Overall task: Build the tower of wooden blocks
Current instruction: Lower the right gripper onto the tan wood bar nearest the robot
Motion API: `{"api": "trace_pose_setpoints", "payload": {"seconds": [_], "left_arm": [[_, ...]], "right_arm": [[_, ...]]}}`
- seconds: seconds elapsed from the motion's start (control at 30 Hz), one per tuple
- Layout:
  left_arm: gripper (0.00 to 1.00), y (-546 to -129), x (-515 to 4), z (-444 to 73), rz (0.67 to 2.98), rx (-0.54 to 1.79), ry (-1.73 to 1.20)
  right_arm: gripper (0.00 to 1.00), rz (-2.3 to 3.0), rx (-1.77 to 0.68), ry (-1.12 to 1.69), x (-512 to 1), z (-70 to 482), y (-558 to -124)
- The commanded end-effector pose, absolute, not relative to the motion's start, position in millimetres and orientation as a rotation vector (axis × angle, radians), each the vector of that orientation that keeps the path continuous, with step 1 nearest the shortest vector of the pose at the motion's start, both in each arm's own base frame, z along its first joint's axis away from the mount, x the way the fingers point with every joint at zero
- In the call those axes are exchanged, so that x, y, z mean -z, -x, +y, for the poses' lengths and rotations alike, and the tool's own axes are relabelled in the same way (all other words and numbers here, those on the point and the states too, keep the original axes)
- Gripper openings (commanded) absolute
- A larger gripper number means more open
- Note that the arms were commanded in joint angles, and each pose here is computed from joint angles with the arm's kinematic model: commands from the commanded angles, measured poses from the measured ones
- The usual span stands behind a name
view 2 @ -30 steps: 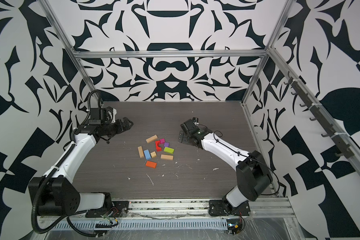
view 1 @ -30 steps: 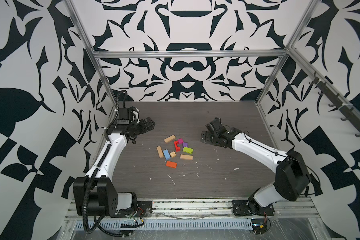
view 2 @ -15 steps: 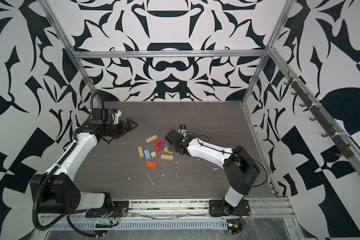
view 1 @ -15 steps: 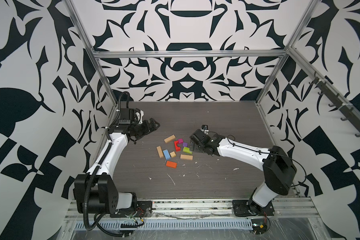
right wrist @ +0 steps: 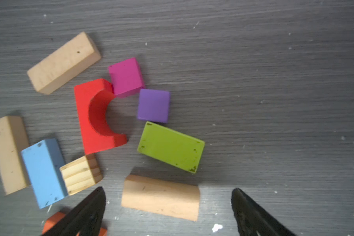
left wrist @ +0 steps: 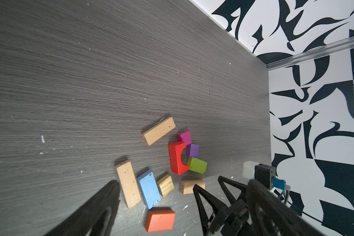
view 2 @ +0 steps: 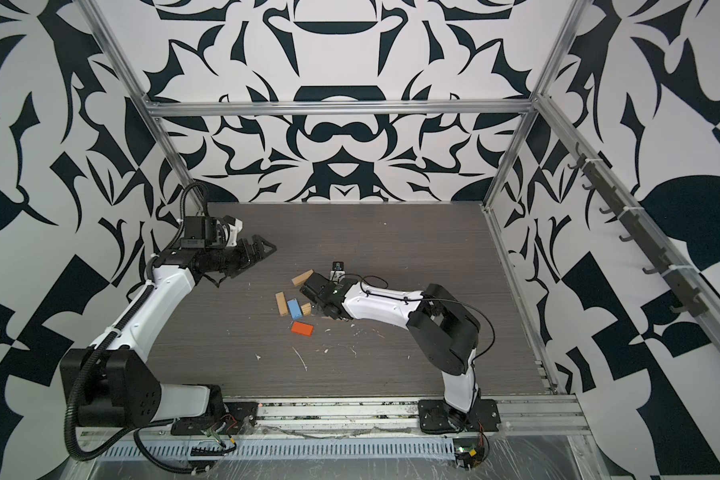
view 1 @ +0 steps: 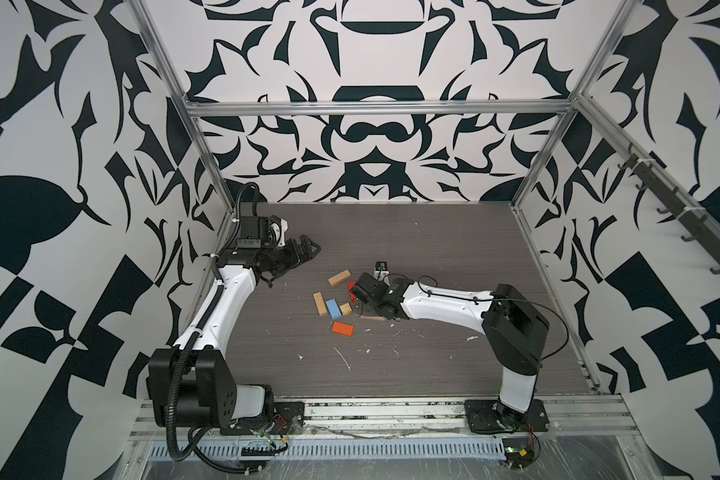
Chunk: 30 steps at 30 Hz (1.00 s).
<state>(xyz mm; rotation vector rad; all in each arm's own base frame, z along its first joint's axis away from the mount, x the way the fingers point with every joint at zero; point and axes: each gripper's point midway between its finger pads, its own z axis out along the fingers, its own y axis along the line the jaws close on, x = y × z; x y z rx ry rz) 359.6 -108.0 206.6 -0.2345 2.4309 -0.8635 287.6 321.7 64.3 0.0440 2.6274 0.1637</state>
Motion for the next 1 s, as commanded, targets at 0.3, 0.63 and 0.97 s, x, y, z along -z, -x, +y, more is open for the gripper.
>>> {"api": "trace_pose_setpoints", "payload": {"seconds": [0.3,0.63,0.97], "left_arm": [[0.99,-355,-205,-108,2.433,0.87,0.251],[0.98,-354,-205,-110,2.434,0.885,0.252],[0.98,-354,-204,-109,2.438,0.881,0.256]], "right_arm": [[0.99,2.647,-0.162,-0.112,-61,332,-281],[0.99,2.672,-0.156,-0.119,-47,338,-279],[0.94,2.685,-0.124,-0.117,-37,338,-278]]}}
